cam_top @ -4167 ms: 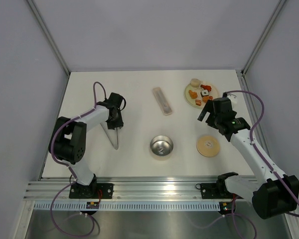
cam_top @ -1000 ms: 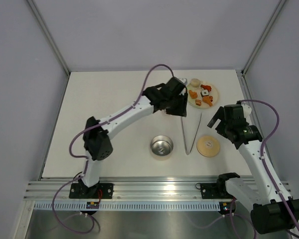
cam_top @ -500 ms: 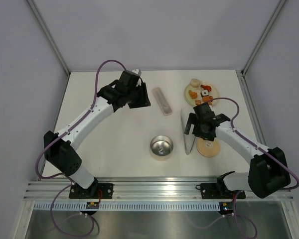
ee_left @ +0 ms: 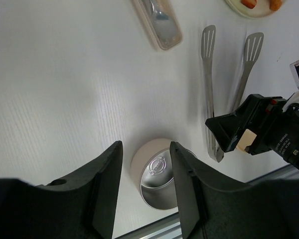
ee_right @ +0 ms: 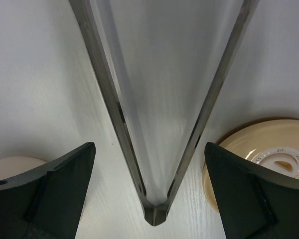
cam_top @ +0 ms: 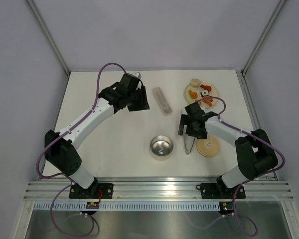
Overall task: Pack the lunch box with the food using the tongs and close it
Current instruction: Pick up the clamp at the center of the board.
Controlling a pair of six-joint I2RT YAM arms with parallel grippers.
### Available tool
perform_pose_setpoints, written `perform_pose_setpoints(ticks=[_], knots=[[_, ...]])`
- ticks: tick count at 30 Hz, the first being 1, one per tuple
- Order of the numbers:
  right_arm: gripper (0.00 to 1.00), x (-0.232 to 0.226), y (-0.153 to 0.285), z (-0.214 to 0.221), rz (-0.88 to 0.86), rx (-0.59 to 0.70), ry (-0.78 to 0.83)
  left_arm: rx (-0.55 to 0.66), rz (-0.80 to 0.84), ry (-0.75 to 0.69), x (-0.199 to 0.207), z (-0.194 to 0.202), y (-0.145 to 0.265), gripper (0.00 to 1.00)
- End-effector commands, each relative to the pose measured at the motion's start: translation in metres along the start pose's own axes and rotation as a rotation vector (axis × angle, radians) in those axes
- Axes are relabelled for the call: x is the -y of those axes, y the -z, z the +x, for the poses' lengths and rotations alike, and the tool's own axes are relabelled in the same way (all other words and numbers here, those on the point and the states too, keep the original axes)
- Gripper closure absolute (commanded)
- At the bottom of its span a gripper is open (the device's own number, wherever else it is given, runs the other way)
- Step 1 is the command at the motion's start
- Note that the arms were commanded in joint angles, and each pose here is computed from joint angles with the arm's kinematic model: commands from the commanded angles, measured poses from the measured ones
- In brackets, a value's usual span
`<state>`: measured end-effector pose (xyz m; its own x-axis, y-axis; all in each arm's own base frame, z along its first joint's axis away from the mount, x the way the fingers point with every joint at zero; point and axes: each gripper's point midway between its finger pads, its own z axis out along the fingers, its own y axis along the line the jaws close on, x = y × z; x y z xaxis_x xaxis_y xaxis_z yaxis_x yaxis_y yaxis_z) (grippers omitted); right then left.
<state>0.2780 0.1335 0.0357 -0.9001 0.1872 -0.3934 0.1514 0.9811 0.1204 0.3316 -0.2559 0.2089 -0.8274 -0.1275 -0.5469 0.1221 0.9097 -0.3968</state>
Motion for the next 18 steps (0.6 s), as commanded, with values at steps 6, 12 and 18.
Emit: perform_pose_setpoints(ticks=[6, 12, 18], knots=[[0.0, -0.018, -0.013, -0.03, 0.002, 0.063, 0.072, 0.025, 0.031, 0.005, 0.004, -0.006, 0.003, 0.54], [0.01, -0.018, -0.022, -0.03, 0.027, 0.092, 0.081, 0.016, 0.035, 0.006, 0.004, -0.004, 0.003, 0.54], [0.01, -0.017, -0.029, -0.038, 0.087, 0.151, 0.04, 0.003, 0.041, 0.006, 0.005, -0.002, 0.0, 0.54]])
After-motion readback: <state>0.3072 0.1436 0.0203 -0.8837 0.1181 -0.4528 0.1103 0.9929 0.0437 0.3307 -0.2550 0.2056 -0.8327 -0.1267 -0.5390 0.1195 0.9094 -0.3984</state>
